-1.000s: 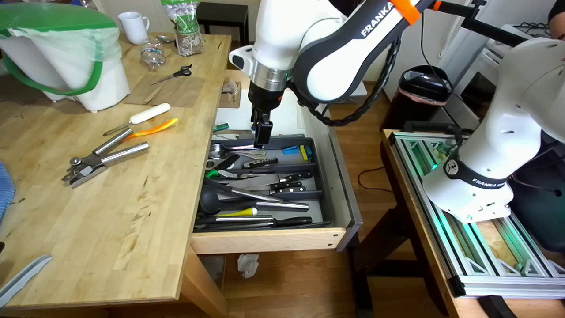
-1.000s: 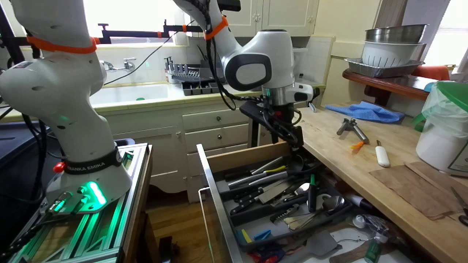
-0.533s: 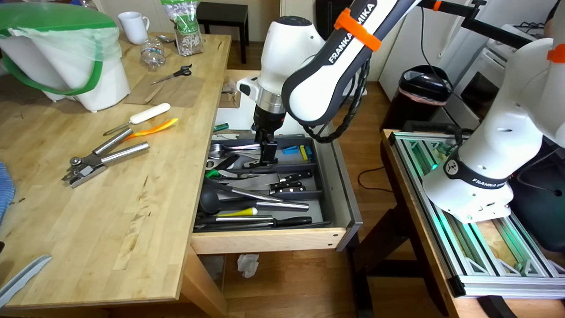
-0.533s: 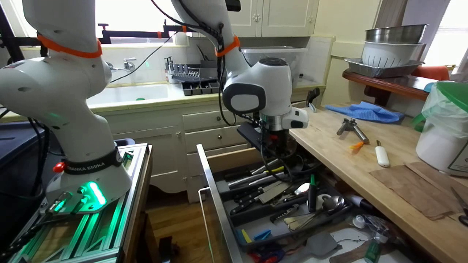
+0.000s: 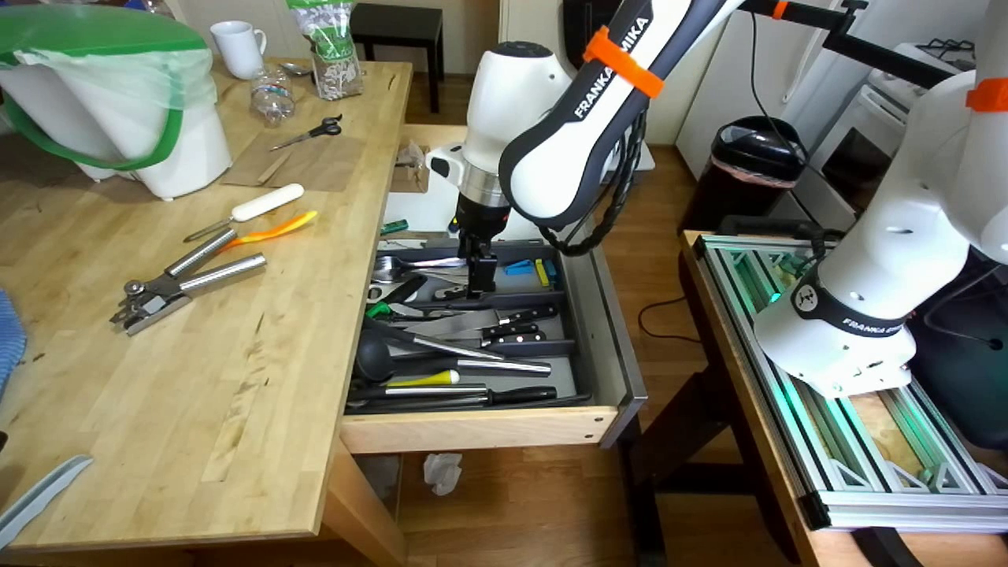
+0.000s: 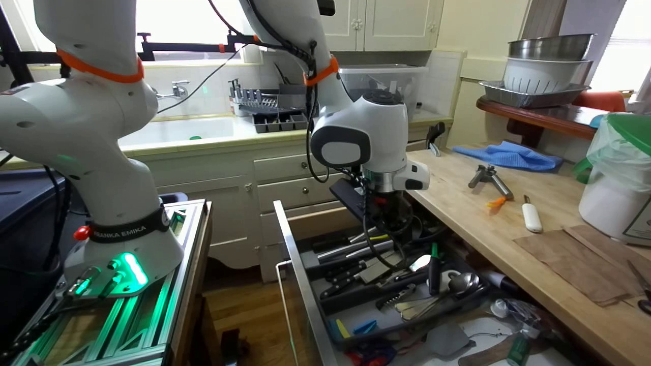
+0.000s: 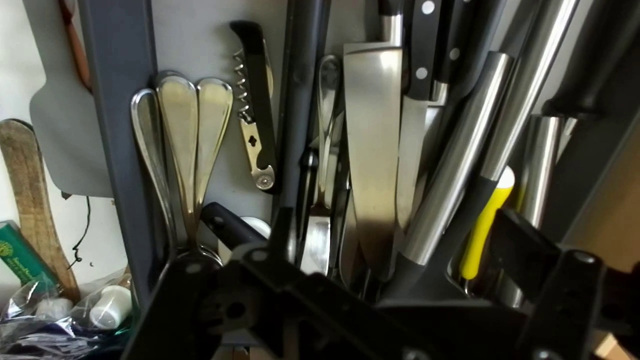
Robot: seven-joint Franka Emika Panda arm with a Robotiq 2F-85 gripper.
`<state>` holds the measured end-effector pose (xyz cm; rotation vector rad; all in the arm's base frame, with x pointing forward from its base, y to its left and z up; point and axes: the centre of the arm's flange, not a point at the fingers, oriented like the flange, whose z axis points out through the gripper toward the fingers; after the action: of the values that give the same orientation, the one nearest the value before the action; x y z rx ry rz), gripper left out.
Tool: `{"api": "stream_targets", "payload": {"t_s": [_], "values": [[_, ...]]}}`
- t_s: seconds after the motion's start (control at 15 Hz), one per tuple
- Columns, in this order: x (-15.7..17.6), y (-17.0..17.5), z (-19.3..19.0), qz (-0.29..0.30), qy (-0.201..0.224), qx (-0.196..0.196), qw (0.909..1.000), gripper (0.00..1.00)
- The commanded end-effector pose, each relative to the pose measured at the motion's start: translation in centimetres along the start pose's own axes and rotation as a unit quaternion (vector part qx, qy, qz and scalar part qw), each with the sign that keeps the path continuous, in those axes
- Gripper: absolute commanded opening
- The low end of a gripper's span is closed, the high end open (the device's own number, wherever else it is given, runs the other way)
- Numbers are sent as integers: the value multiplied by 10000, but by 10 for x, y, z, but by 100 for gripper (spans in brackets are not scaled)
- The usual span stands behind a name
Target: Remove the silver spoon from the drawer and put it on the counter
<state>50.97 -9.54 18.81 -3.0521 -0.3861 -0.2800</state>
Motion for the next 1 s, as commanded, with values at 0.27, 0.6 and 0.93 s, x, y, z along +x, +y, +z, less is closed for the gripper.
{"api": "stream_targets", "payload": {"t_s": [0.27, 0.6, 0.93], "values": [[-2, 30, 34, 196, 354, -154, 9991, 100], [4, 36, 56, 321, 664, -76, 9972, 54], [11, 40, 80, 272, 813, -5, 9963, 38]]}}
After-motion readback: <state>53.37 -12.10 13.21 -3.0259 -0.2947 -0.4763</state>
